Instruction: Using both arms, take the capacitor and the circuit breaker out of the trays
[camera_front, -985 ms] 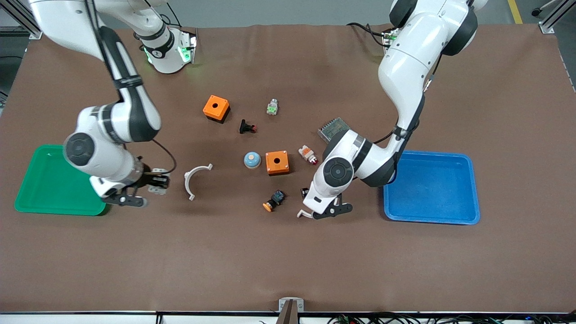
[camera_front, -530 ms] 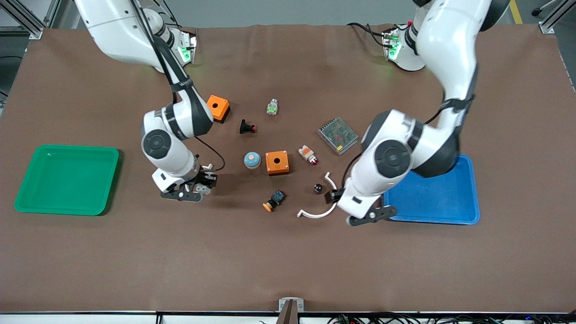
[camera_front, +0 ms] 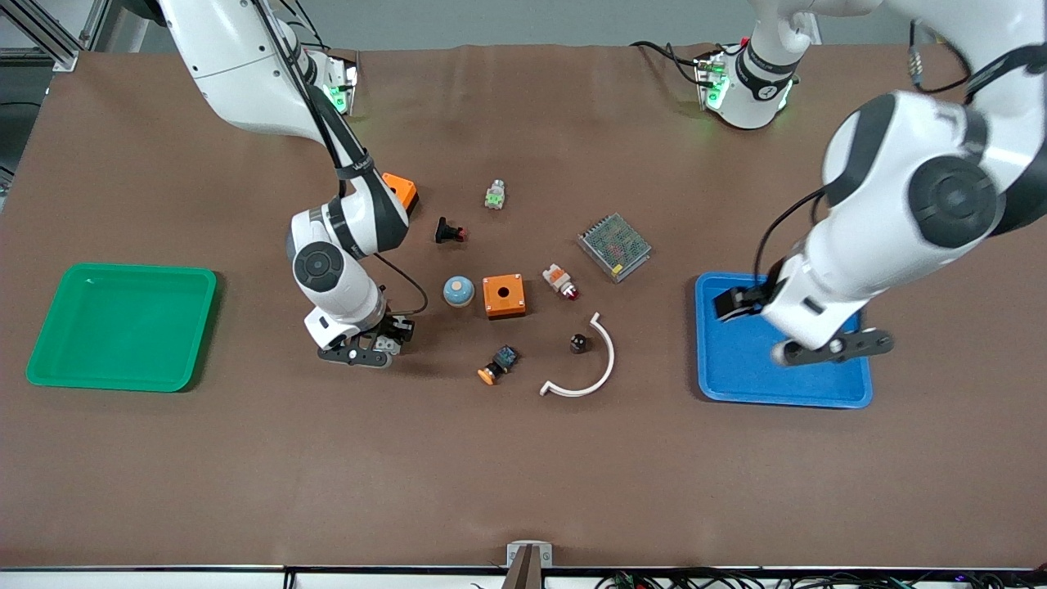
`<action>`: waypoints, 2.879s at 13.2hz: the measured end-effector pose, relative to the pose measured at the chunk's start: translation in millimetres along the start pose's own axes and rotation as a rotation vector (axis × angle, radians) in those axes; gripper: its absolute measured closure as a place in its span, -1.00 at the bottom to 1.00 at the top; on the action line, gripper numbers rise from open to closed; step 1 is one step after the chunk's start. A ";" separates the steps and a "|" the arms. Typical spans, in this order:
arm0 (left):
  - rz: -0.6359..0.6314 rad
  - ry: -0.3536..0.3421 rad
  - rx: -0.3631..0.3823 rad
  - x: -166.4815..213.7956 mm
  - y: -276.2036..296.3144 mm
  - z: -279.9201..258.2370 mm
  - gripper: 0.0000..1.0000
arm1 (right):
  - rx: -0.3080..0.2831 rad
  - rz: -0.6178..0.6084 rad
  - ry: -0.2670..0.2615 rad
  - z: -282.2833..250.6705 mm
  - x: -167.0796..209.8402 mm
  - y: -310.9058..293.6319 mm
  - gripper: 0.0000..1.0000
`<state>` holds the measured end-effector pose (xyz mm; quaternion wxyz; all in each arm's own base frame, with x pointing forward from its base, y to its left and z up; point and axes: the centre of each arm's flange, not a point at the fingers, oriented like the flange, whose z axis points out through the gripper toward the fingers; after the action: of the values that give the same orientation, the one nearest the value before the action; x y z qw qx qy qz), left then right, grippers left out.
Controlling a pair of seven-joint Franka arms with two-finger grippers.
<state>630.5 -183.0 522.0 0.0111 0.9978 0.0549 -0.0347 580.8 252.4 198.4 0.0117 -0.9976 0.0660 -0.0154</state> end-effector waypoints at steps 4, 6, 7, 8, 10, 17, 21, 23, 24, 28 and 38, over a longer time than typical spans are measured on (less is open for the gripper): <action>0.037 -0.014 0.022 -30.0 -81.8 -16.0 -1.00 | -0.001 0.004 0.001 7.4 -3.5 -4.5 0.18; 0.038 0.005 0.024 -43.8 -113.4 -32.1 -1.00 | -0.002 0.006 0.001 7.7 -3.1 -4.1 0.18; 0.033 0.020 0.023 -49.5 -122.3 -41.1 -1.00 | -0.003 0.011 0.003 6.8 -1.5 -3.0 0.18; 0.027 0.037 0.022 -54.4 -127.3 -50.2 -1.00 | -0.002 0.017 0.007 5.2 0.9 -2.0 0.04; 0.030 0.066 0.020 -62.0 -133.5 -66.1 -1.00 | 0.001 0.021 0.016 1.2 5.1 -2.4 -0.36; 0.092 0.123 0.020 -76.5 -145.5 -112.4 -1.00 | -0.055 0.035 -0.097 -54.3 40.9 -2.7 -1.00; 0.088 0.126 0.019 -76.2 -148.6 -116.9 -1.00 | -0.067 -0.040 -0.183 -125.7 81.0 39.0 -1.00; 0.074 0.121 0.019 -73.2 -155.8 -114.5 -1.00 | -0.049 -0.116 -0.195 -153.8 97.0 77.5 -1.00; 0.069 0.118 0.019 -71.6 -159.1 -113.0 -1.00 | -0.039 -0.149 -0.194 -165.4 103.8 100.4 -1.00; 0.067 0.114 0.019 -70.0 -160.2 -110.9 -1.00 | -0.059 -0.186 -0.224 -209.0 112.6 184.4 -1.00; 0.075 0.115 0.019 -70.7 -156.0 -111.4 -1.00 | -0.048 -0.134 -0.206 -313.4 89.8 289.3 -1.00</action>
<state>550.7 -32.8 635.2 -0.0002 0.9996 0.0179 0.0228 621.8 -52.9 506.8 -0.0066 -0.9961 -0.0018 0.0879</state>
